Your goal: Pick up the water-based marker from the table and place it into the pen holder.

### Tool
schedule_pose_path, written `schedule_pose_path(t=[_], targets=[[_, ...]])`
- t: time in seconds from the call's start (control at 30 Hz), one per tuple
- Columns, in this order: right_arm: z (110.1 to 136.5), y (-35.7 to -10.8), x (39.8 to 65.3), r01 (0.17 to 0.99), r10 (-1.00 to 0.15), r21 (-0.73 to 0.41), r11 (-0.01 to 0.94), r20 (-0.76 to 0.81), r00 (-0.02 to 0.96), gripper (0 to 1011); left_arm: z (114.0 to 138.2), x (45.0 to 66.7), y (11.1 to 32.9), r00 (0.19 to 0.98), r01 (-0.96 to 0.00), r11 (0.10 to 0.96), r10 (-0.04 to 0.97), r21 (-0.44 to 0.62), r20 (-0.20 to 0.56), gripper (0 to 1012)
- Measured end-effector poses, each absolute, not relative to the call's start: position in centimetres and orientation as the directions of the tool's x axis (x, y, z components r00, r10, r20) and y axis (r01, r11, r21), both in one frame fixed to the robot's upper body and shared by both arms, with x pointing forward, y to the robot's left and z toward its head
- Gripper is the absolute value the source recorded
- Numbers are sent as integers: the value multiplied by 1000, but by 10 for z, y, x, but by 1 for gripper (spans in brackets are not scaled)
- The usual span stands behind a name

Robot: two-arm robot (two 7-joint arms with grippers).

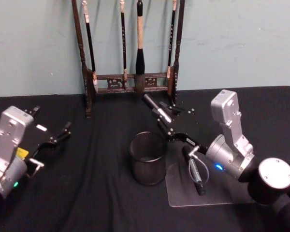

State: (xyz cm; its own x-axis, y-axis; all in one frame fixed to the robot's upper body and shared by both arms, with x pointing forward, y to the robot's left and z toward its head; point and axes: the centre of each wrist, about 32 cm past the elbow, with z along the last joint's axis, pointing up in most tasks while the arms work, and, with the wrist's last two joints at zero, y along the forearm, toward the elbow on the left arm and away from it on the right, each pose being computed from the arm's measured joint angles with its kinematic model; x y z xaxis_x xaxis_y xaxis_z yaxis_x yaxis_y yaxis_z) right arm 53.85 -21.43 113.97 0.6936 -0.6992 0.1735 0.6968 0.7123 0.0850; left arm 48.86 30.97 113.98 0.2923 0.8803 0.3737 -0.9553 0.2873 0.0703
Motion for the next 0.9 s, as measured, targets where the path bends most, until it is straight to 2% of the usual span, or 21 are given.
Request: schedule_pose_path(t=[0.9], targets=[[1137, -179, 548, 644, -649, 94, 760, 173, 741, 222, 1140, 489, 310, 292, -955, 287, 880, 70, 374, 1009]])
